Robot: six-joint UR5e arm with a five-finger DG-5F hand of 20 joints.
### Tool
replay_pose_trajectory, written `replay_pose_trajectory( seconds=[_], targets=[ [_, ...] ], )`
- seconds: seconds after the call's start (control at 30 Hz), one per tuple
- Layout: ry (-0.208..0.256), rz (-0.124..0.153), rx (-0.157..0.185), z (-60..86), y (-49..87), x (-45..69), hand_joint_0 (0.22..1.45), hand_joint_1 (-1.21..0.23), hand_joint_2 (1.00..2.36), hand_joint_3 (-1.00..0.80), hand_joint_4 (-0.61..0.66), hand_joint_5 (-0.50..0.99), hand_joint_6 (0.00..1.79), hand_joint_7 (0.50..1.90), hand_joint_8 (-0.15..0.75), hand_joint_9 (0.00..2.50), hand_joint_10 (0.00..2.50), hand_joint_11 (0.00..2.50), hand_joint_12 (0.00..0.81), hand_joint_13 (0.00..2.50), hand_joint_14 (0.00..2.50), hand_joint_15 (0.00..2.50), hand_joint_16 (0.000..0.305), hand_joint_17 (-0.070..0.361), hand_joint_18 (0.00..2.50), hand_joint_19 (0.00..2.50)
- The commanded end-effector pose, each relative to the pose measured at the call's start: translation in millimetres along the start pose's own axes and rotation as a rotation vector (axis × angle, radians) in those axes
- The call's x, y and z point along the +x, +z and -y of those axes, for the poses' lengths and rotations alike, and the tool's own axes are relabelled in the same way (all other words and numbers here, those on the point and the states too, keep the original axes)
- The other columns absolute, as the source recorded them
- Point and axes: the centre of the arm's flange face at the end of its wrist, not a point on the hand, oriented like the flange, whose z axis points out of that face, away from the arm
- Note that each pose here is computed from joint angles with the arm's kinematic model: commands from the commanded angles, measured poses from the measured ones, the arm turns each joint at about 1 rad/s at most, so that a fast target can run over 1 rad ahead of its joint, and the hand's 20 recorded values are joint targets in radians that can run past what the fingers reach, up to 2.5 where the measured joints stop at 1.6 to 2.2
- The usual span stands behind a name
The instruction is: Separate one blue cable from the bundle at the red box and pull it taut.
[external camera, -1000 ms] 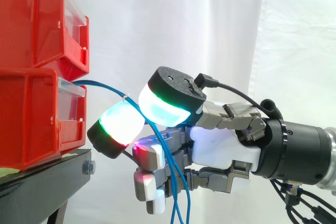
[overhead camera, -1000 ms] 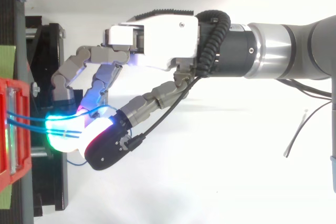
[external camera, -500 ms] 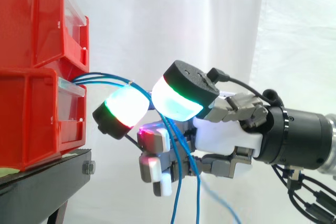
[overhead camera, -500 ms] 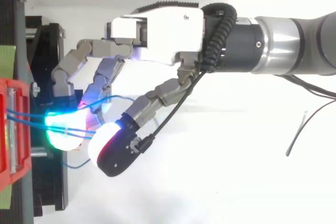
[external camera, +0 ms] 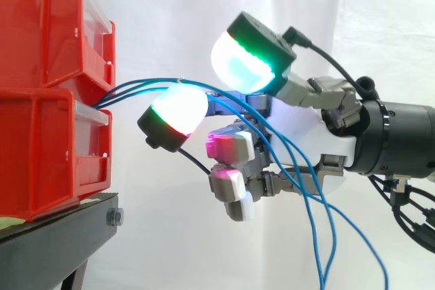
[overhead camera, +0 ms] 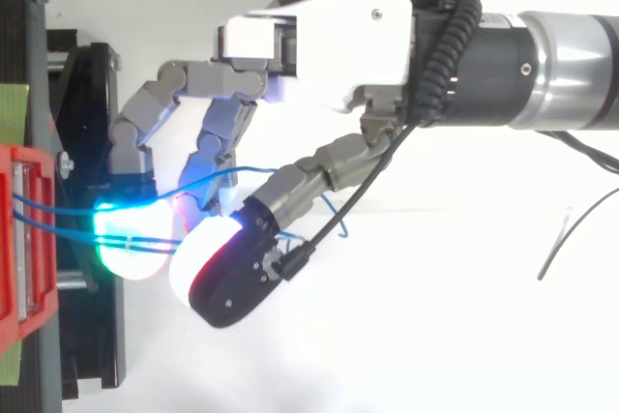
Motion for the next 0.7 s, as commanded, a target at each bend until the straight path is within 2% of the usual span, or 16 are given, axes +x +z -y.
replay_pose_trajectory(
  seconds=[0.0,0.07,0.2,0.3,0.47,0.57,0.67],
  targets=[
    [-0.003,-0.005,0.019,-3.3,-2.1,1.8,0.53,-0.57,1.00,-0.50,0.07,-0.15,0.88,0.75,0.274,1.18,0.02,0.99,0.361,1.13,0.03,0.69,0.058,0.130,1.03,0.75],
    [-0.003,-0.004,0.020,-2.6,-2.5,1.8,0.58,-0.51,1.00,-0.50,0.06,-0.15,0.87,0.77,0.269,1.20,0.02,1.01,0.355,1.13,0.02,0.70,0.055,0.125,1.01,0.77],
    [-0.001,0.010,0.023,-2.4,-2.6,0.4,0.61,-0.55,1.00,-0.49,0.03,-0.15,0.87,0.80,0.269,1.19,0.03,1.01,0.355,1.13,0.03,0.70,0.055,0.124,1.01,0.80],
    [0.000,0.031,0.027,-2.2,-2.4,-0.7,0.61,-0.65,1.01,-0.40,0.04,-0.15,0.87,0.80,0.275,1.17,0.03,1.01,0.359,1.13,0.03,0.72,0.056,0.126,1.01,0.80],
    [0.001,0.031,0.038,0.0,-2.9,2.8,0.66,-0.81,1.01,-0.33,-0.02,-0.17,0.89,0.84,0.264,1.13,0.02,1.03,0.351,1.11,0.03,0.71,0.056,0.125,1.00,0.78],
    [-0.001,0.031,0.038,0.0,-2.9,2.8,0.71,-0.88,1.01,-0.38,-0.07,-0.17,0.90,0.87,0.255,1.12,0.03,1.04,0.343,1.11,0.03,0.71,0.055,0.123,1.00,0.75],
    [-0.001,0.030,0.041,1.3,-3.8,3.0,0.75,-0.91,1.00,-0.47,-0.09,-0.17,0.92,0.81,0.250,1.13,0.03,1.06,0.339,1.11,0.03,0.71,0.054,0.121,0.99,0.73]
  ],
)
